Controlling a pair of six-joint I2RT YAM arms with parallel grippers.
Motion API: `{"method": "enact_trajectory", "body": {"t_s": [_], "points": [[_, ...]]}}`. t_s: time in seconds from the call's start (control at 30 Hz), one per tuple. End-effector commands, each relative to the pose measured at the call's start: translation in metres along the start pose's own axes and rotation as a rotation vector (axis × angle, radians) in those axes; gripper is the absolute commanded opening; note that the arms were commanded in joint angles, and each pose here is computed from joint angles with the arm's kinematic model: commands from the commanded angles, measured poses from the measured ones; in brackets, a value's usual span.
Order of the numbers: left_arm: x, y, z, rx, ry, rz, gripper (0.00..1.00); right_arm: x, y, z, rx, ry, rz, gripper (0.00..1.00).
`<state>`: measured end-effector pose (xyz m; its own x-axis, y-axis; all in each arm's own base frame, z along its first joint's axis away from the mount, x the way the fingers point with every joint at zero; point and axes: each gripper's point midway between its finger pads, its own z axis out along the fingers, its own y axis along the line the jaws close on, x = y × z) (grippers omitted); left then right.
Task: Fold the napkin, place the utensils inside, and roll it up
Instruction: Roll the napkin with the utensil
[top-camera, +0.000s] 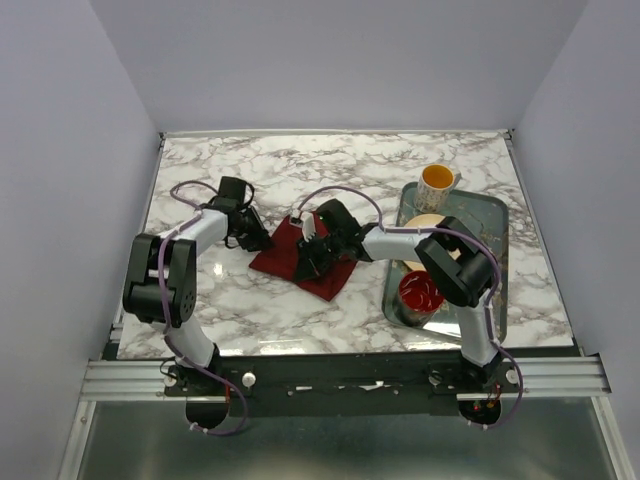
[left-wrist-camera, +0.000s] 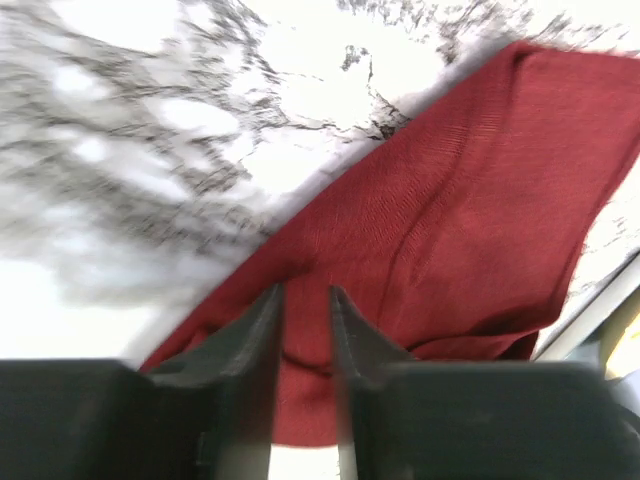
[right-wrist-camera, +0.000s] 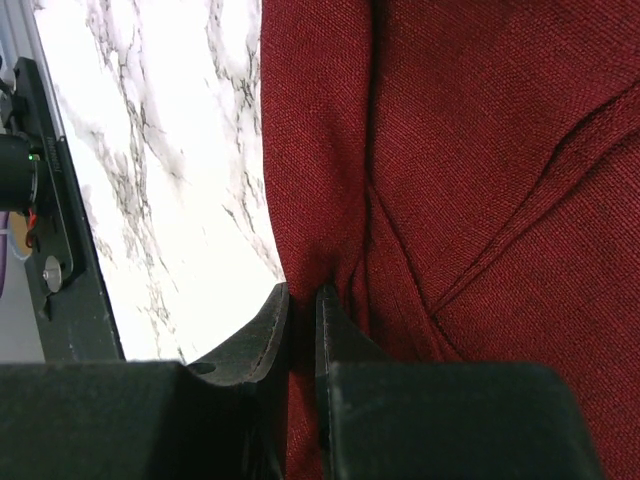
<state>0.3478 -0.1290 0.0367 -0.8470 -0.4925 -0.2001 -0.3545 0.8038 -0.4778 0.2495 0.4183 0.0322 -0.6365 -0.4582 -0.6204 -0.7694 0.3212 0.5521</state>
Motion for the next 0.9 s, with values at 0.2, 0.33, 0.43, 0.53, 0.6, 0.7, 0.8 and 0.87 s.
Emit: {"method": "enact_trajectory", "body": {"t_s": [0.2, 0.33, 0.43, 0.53, 0.6, 0.7, 0.8, 0.87], "points": [[0.015, 0.004, -0.075, -0.031, -0.138, 0.072, 0.51, 0.045, -0.008, 0.010, -0.052, 0.070, 0.133, 0.01], [0.069, 0.013, -0.069, -0.039, -0.065, 0.044, 0.50, 0.043, -0.012, 0.007, -0.060, 0.053, 0.148, 0.01], [0.086, 0.021, -0.064, -0.057, -0.045, -0.019, 0.51, 0.042, -0.013, 0.006, -0.064, 0.052, 0.152, 0.01], [0.093, 0.018, -0.060, -0.037, -0.027, -0.081, 0.51, 0.044, -0.013, 0.006, -0.065, 0.054, 0.153, 0.00], [0.093, 0.017, -0.057, -0.051, -0.029, -0.127, 0.53, 0.043, -0.014, 0.006, -0.063, 0.053, 0.154, 0.01], [0.090, 0.015, -0.048, -0.054, -0.028, -0.191, 0.60, 0.042, -0.015, 0.007, -0.060, 0.050, 0.147, 0.01], [0.091, 0.006, -0.039, -0.024, -0.001, -0.231, 0.69, 0.041, -0.016, 0.008, -0.065, 0.052, 0.150, 0.00], [0.097, 0.008, -0.032, -0.040, 0.036, -0.257, 0.75, 0.040, -0.015, 0.008, -0.066, 0.051, 0.149, 0.00]]}}
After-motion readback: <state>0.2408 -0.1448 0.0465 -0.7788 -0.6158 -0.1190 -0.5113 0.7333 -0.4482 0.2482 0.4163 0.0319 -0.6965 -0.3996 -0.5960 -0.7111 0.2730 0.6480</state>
